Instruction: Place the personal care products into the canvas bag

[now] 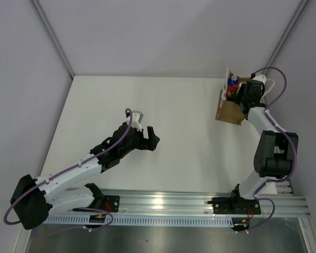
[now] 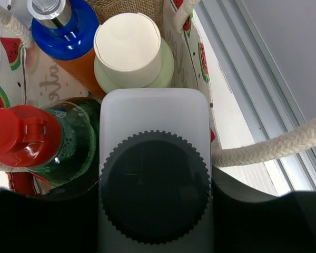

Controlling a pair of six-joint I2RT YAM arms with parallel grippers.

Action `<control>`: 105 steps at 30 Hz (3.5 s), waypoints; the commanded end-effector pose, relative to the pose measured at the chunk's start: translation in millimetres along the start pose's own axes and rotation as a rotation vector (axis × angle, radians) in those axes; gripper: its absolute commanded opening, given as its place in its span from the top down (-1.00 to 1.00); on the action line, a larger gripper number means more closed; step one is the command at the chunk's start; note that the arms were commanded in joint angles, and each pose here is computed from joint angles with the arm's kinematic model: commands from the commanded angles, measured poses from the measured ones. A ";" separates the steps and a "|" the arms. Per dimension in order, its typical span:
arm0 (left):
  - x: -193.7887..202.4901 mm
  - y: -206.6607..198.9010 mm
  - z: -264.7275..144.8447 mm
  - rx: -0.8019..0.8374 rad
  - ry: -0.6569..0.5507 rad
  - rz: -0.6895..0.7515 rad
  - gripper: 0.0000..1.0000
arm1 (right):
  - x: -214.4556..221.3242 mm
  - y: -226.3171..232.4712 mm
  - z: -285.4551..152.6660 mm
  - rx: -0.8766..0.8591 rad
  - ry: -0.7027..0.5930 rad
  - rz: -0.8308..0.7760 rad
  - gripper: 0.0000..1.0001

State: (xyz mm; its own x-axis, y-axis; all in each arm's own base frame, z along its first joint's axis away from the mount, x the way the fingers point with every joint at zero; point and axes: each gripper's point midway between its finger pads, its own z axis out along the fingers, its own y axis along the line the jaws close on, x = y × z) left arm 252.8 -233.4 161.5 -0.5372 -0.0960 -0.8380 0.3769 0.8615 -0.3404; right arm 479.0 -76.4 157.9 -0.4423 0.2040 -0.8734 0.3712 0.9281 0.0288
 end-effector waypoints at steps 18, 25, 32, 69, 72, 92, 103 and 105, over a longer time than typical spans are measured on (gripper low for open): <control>-18.5 -10.8 -0.3 0.035 -0.048 -0.026 -0.98 | -32.1 -1.7 1.5 0.004 -0.087 0.055 -0.01; -18.0 -10.9 0.0 0.036 -0.046 -0.025 -0.98 | -29.3 -1.2 2.3 0.001 -0.068 0.056 -0.14; -19.3 -10.7 0.2 0.034 -0.049 -0.026 -0.99 | -28.3 -2.0 1.2 0.004 -0.060 0.052 -0.15; -40.5 -29.6 -37.6 0.121 -0.166 0.002 -0.99 | 50.9 206.7 -267.4 -0.835 -0.017 0.071 -0.14; -49.3 -33.9 -51.3 0.148 -0.205 -0.018 -0.99 | 76.4 204.2 -292.6 -0.893 -0.023 0.047 -0.35; -15.8 -68.6 -60.5 0.342 -0.140 0.074 -0.99 | 96.5 182.0 -313.3 -0.947 -0.063 0.244 -0.99; -10.6 -66.4 -57.0 0.337 -0.144 0.087 -0.98 | 100.2 189.0 -324.5 -1.014 -0.069 0.211 -0.99; -12.0 -66.9 -57.9 0.339 -0.148 0.086 -0.99 | 104.4 190.6 -322.2 -1.013 -0.060 0.195 -0.99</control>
State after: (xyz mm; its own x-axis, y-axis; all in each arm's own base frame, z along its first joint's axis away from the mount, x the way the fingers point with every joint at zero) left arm 192.1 -255.0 209.1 -0.4208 -0.1104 -0.9004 0.6216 0.6879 -0.3748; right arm 239.5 217.1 221.4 -0.4173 0.3855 -0.8229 -0.4109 0.7277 0.5493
